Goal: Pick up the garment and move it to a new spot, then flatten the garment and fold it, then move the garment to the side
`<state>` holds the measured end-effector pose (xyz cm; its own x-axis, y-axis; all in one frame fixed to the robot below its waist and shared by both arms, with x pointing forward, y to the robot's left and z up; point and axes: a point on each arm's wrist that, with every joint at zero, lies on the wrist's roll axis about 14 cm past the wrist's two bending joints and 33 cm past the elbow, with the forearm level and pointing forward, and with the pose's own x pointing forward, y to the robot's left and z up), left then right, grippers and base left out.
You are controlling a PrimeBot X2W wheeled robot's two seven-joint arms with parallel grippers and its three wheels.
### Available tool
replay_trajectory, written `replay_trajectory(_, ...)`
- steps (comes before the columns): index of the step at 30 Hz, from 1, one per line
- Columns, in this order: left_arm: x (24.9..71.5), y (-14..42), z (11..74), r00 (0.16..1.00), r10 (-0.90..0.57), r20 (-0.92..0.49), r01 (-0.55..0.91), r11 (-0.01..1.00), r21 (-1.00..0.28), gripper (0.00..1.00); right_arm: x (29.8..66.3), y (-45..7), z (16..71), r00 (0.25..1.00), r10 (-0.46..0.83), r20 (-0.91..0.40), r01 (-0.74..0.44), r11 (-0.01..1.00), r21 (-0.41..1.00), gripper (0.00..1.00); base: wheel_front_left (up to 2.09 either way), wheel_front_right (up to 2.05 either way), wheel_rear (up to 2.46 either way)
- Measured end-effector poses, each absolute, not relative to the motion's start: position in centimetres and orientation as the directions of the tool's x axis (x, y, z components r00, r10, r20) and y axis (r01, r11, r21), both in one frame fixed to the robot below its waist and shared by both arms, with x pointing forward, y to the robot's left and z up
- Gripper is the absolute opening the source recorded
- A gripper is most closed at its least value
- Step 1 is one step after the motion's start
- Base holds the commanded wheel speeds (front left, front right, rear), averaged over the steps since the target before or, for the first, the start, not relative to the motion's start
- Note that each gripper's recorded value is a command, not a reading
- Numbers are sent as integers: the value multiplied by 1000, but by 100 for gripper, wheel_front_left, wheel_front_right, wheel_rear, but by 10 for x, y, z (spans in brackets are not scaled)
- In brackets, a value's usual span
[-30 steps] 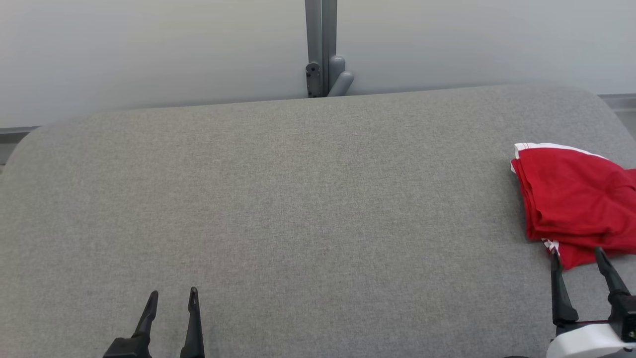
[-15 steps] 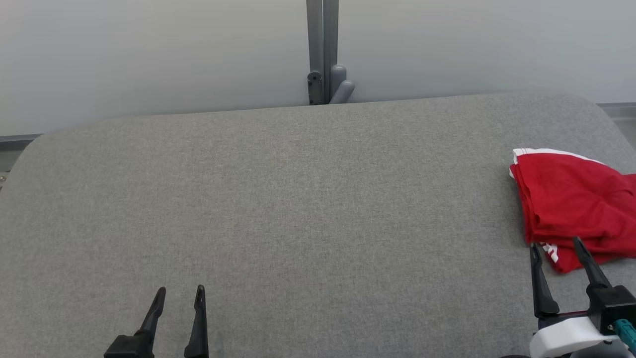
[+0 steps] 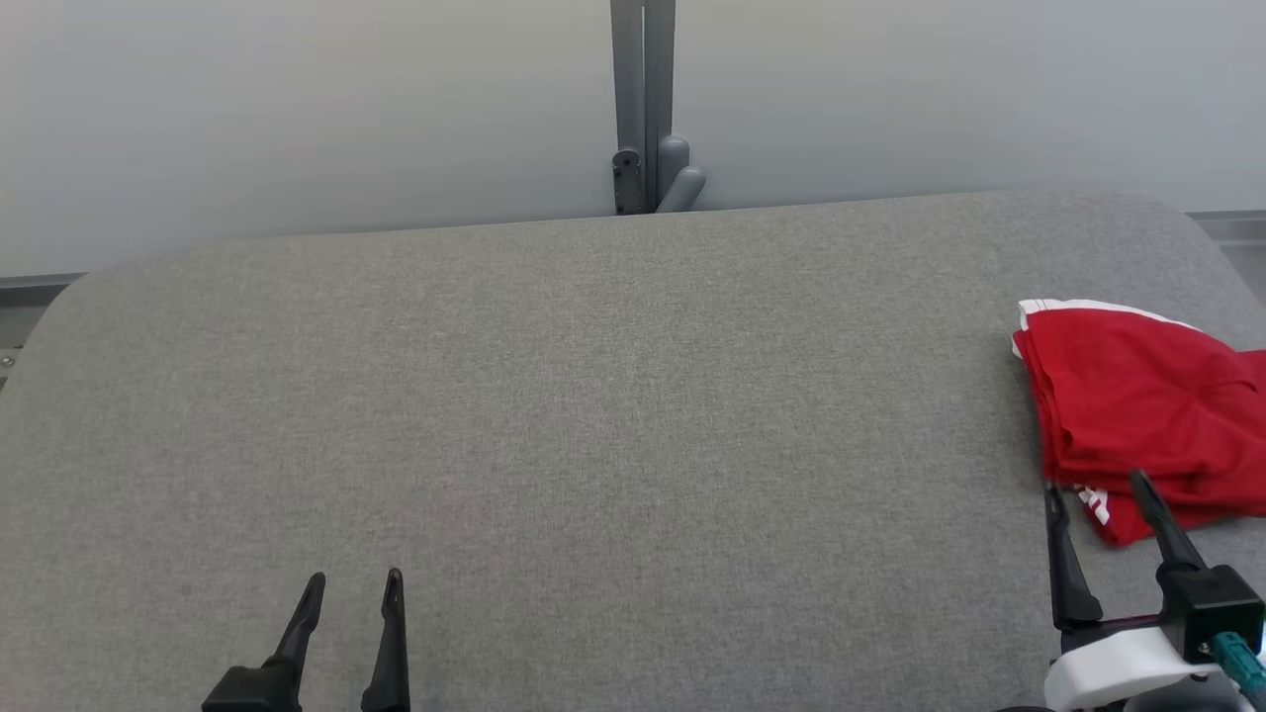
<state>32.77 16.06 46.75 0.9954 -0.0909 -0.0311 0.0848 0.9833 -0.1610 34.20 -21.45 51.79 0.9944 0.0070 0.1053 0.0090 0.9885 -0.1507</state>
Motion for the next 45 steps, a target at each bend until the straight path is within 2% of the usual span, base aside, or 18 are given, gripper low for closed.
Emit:
replay_trajectory(12,331,155,469,993,-112,-27,107,981,-161,100,339,-221,522,993,-5,115,24,985,-168,100,0,0,0)
replay_trajectory(13,331,155,469,993,-111,-27,105,981,-161,0,339,-221,522,993,-4,116,24,985,-174,0,0,0,0)
replay_trajectory(19,320,155,444,988,-109,-111,88,981,-174,0,331,-217,494,1000,-12,27,16,989,-146,0,0,0,0)
replay_trajectory(22,319,157,441,987,-95,-127,66,973,-220,0,331,-220,488,999,-32,2,32,996,-87,0,0,0,0)
replay_trajectory(33,327,167,443,989,-46,-142,-15,917,-399,0,337,-224,489,997,-75,-6,75,985,155,0,0,0,0)
replay_trajectory(45,338,176,449,990,-12,-143,-71,826,-559,0,343,-226,489,995,-99,-20,99,919,380,0,0,0,0)
